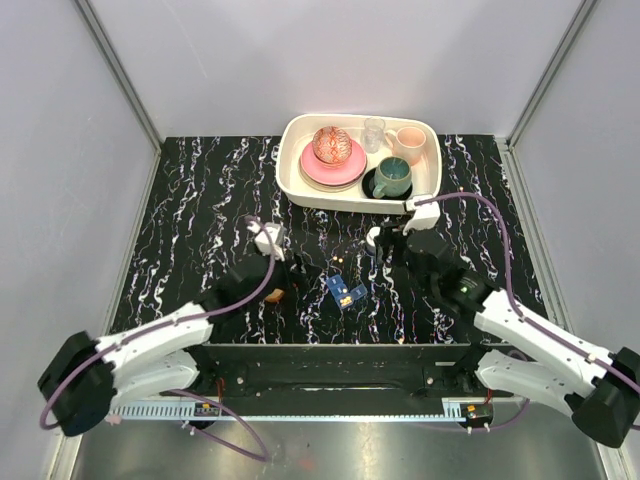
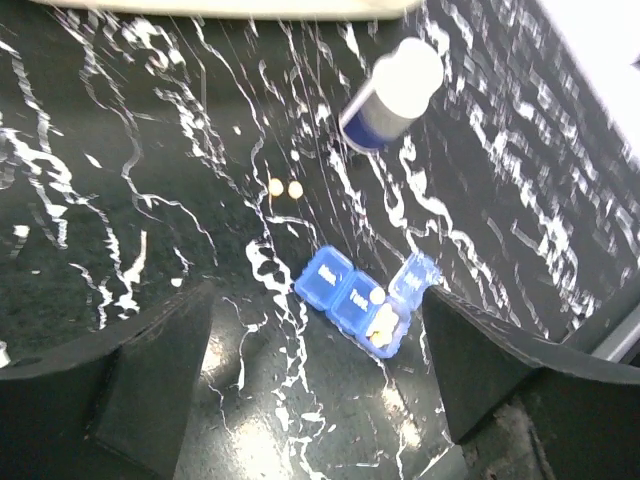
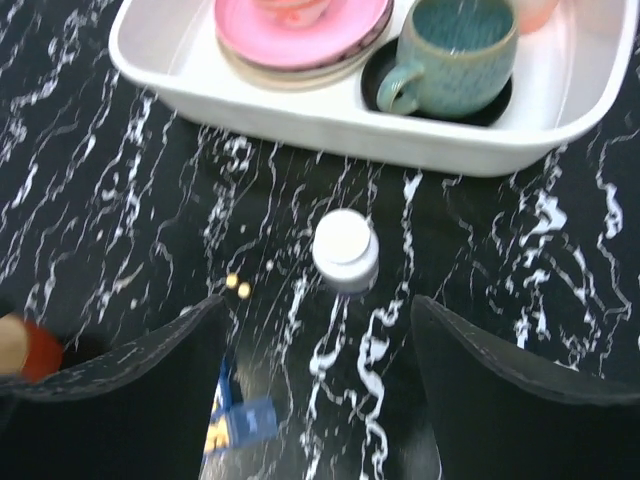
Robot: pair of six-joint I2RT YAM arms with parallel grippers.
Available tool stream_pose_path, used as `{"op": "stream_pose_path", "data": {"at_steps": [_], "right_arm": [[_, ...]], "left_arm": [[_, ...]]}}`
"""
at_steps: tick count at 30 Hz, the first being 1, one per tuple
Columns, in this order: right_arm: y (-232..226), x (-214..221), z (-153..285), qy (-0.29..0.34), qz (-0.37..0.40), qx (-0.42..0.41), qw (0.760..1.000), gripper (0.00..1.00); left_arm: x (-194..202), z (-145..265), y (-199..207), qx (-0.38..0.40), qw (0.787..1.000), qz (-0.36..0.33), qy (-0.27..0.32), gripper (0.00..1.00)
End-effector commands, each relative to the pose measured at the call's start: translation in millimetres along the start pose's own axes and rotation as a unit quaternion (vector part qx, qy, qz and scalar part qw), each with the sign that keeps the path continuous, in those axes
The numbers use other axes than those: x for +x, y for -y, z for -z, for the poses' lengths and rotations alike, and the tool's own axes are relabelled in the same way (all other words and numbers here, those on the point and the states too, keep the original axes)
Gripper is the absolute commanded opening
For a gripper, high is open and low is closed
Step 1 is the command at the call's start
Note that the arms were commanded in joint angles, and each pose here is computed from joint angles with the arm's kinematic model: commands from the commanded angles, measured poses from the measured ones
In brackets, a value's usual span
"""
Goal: Sort the pills into containers
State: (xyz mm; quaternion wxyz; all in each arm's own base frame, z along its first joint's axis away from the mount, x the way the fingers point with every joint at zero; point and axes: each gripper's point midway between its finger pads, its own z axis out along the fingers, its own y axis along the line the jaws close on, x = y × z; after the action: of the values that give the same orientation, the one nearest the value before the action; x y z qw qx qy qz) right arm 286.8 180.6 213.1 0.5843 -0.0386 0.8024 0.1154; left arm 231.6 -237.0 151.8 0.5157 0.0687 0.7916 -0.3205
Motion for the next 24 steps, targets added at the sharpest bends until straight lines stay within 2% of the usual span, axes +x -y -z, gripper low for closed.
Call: {"op": "stream_pose_path", "data": {"at_steps": [1, 2, 6, 18, 24], "right_arm": [[-9, 12, 28, -0.070, -0.020, -0.045, 0.996, 0.78], [-9, 13, 32, -0.079, -0.018, -0.047, 0.996, 0.78], [-9, 13, 39, -0.085, -0.024, -0.055, 0.995, 0.76], [-2, 16, 49, -0.079, -0.030, -0.057, 0.995, 0.75], [-3, 14, 52, -0.075, -0.034, -0.062, 0.995, 0.75]], "left_arm": [[-7, -25, 42, 0.108, 0.993, -0.043, -0.036, 0.88], [-13, -32, 49, 0.118, 0.991, -0.048, -0.038, 0.86], [15, -55, 52, 0.138, 0.983, -0.063, -0.100, 0.77], [59, -84, 32, 0.126, 0.978, -0.065, -0.155, 0.75], [63, -96, 25, 0.133, 0.977, -0.070, -0.150, 0.74]]}}
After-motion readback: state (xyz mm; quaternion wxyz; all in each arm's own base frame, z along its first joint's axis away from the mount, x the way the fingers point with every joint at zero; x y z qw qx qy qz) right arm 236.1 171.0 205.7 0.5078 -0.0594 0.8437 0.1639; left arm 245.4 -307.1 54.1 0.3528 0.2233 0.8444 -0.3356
